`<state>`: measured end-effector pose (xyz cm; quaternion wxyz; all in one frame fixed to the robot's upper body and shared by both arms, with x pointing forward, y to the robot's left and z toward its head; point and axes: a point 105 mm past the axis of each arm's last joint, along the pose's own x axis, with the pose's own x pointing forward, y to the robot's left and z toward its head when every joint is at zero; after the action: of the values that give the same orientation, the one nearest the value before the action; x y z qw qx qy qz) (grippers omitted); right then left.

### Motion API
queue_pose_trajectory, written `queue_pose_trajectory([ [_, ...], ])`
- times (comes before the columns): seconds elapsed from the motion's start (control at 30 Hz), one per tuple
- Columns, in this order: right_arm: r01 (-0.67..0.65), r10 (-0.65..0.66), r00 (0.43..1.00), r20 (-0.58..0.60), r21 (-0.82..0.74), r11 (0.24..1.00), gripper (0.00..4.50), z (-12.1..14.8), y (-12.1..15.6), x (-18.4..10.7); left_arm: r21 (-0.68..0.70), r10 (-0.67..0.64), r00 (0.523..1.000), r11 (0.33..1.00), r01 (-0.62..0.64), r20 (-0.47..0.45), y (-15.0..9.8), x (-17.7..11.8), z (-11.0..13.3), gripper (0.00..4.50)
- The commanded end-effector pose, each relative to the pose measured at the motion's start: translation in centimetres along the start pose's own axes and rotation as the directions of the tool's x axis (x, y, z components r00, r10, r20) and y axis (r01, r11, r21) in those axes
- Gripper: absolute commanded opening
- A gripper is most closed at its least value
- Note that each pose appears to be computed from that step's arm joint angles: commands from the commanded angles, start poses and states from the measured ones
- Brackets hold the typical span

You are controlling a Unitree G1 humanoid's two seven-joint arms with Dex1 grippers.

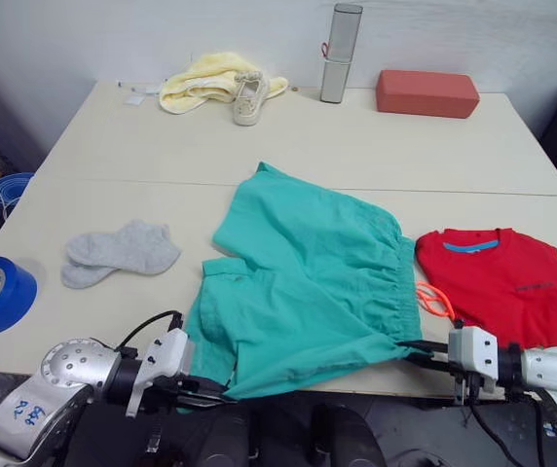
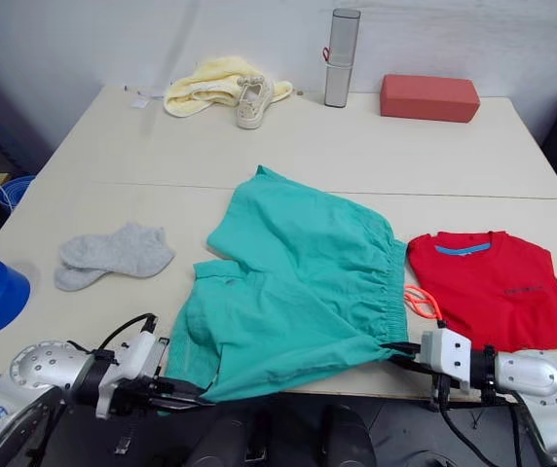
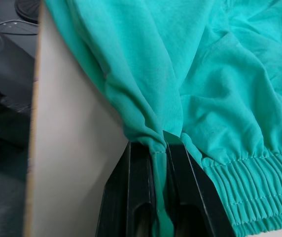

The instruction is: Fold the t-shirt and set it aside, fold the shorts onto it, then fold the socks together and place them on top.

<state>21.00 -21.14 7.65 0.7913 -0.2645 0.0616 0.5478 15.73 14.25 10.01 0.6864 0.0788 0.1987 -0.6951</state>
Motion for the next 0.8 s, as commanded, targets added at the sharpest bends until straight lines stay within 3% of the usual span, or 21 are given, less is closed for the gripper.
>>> queue_pose_trajectory([
  [0.03, 0.048, -0.050, 0.998, -0.034, -0.066, 0.997, 0.00, -0.2, -0.6, -1.3, 0.012, -0.059, 0.998, 0.998, 0.059, 0.018, -1.3, -0.1, 0.8, 0.02],
  [0.2, 0.108, -0.113, 0.993, -0.044, -0.093, 0.990, 0.00, -1.0, -1.4, -1.7, 0.049, -0.050, 0.998, 0.998, 0.048, 0.044, -1.2, 0.7, 0.8, 0.02],
  [0.43, 0.066, -0.067, 0.994, 0.084, 0.025, 0.998, 0.00, 1.2, -0.1, -1.2, 0.117, 0.020, 0.999, 0.993, -0.025, 0.043, 0.3, -0.7, 0.8, 0.02],
  [0.6, 0.065, -0.089, 0.987, 0.134, 0.171, 0.983, 0.00, 4.1, -1.5, -2.1, 0.200, 0.068, 0.996, 0.977, -0.078, 0.053, 4.1, -4.5, 5.7, 0.02],
  [0.8, 0.169, -0.232, 0.951, 0.204, 0.285, 0.944, 0.00, 6.1, -5.5, -1.6, 0.372, 0.168, 0.982, 0.909, -0.189, 0.088, 11.0, -5.4, 11.2, 0.02],
])
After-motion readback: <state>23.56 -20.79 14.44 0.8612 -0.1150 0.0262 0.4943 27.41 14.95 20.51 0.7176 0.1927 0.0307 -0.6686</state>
